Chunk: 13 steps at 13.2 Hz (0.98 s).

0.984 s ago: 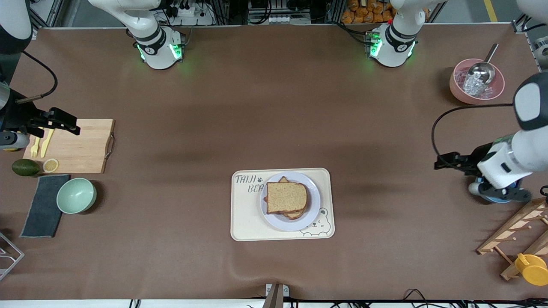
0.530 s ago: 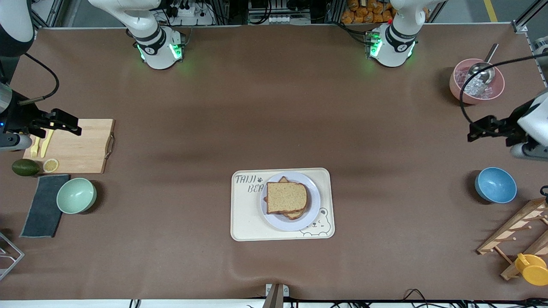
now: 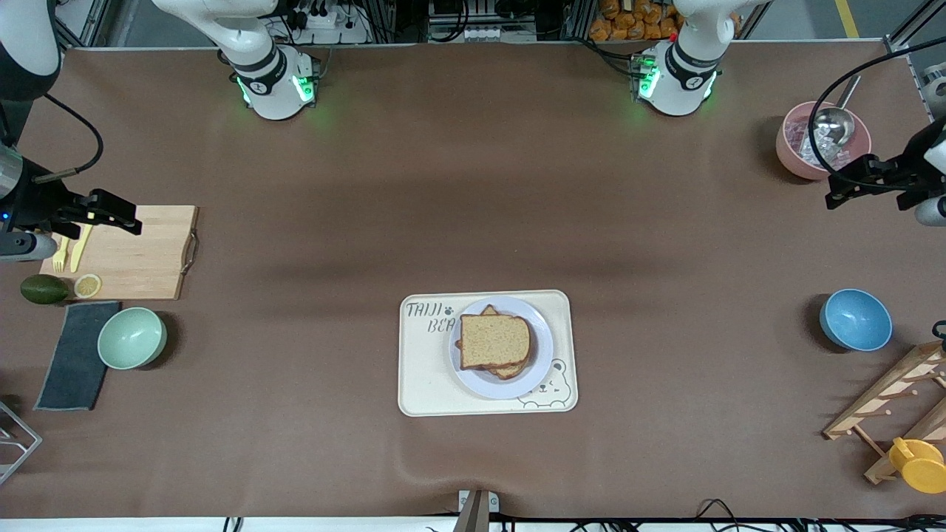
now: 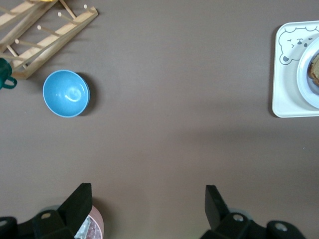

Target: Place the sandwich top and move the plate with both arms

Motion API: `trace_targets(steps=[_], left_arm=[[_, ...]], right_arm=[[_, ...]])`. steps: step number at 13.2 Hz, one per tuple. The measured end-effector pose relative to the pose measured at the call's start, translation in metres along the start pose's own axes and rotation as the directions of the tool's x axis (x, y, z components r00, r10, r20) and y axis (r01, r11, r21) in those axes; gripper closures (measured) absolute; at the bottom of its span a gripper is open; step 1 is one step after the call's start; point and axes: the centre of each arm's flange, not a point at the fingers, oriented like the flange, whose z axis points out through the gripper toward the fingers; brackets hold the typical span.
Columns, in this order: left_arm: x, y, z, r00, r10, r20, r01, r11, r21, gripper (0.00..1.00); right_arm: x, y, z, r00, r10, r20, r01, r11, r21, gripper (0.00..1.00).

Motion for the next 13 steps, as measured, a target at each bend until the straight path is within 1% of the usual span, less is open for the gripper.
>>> trace_targets(steps=[2,5,13], left_arm=[[-0.006,0.004,-0.001,1.0,-0.03,0.001,0.03,1.0,0.007,0.0],[-0.01,-0.009,-0.004,0.998,-0.059,-0.001,0.059,0.998,0.01,0.0],[-0.011,-0.008,-0.003,0.998,-0.058,0.002,0.058,0.998,0.01,0.0]], right_arm=[[0.001,0.0,0.002,1.0,0.0,0.003,0.0,1.0,0.0,0.0],[0.001,0.001,0.002,1.0,0.002,0.003,-0.002,1.0,0.0,0.0],[0.001,0.003,0.002,1.0,0.005,0.0,-0.005,1.0,0.0,0.0]])
